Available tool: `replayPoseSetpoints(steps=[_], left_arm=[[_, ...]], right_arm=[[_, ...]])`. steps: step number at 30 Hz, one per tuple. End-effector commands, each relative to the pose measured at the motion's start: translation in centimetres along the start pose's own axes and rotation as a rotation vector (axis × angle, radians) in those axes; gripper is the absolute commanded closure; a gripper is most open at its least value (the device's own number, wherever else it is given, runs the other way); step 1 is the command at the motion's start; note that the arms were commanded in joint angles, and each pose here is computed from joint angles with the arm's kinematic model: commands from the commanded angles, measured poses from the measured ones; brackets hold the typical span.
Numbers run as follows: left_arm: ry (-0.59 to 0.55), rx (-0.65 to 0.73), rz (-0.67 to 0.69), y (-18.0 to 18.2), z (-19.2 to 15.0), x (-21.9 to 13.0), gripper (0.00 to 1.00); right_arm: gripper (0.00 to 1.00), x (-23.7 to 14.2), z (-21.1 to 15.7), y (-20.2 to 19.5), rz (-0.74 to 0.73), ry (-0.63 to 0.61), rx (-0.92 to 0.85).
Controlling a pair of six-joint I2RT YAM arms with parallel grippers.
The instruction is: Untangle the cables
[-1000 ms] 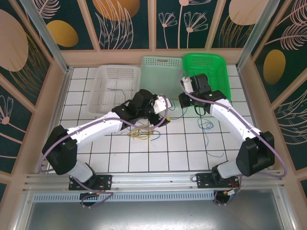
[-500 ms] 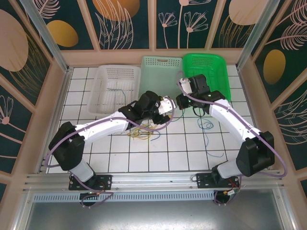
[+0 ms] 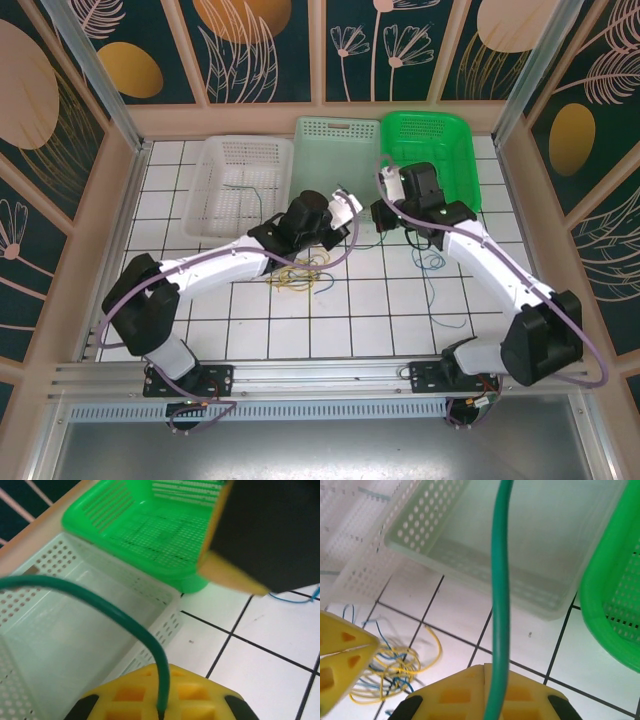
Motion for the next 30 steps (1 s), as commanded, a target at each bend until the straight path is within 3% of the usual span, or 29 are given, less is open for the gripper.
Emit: replayPoseSetpoints(steps=[1, 8, 14, 19, 30], left_arm=[[-0.175, -0.199, 0.176, 1.6, 1.8, -2.3, 1.00], [-0.432, -0.581, 0.263, 2.6, 1.0, -4.8, 1.00], [-0.622, -0.962, 0.242, 3.3, -1.2, -6.2, 1.00], [-0.698, -1.169, 0.260, 3.8, -3.0, -6.7, 1.00], [-0.848, -1.496, 0.088, 3.3, -4.7, -6.7, 1.00]], right_arm=[[1.00, -1.3, 0.7, -0.9, -0.034, -0.172, 0.105], [1.00, -2.5, -0.1, -2.4, 0.090, -0.443, 0.350], [1.00, -3.4, -1.5, -2.7, 0.177, -0.585, 0.451], [1.00, -4.1, -3.2, -2.9, 0.185, -0.669, 0.501], [1.00, -4.5, -6.4, -3.0, 0.260, -0.825, 0.664]])
Point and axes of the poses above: each hand's point on the last joint's axis, 136 mm out from that joint toward the fingers, its own x axis out along the fingers, its own y axis along the line the jaws close on, z = x × y, the point moved 10 cm from there along -x, back along the fingers, and after that the axes turned 1 degree about x, right-handed, at the moved point
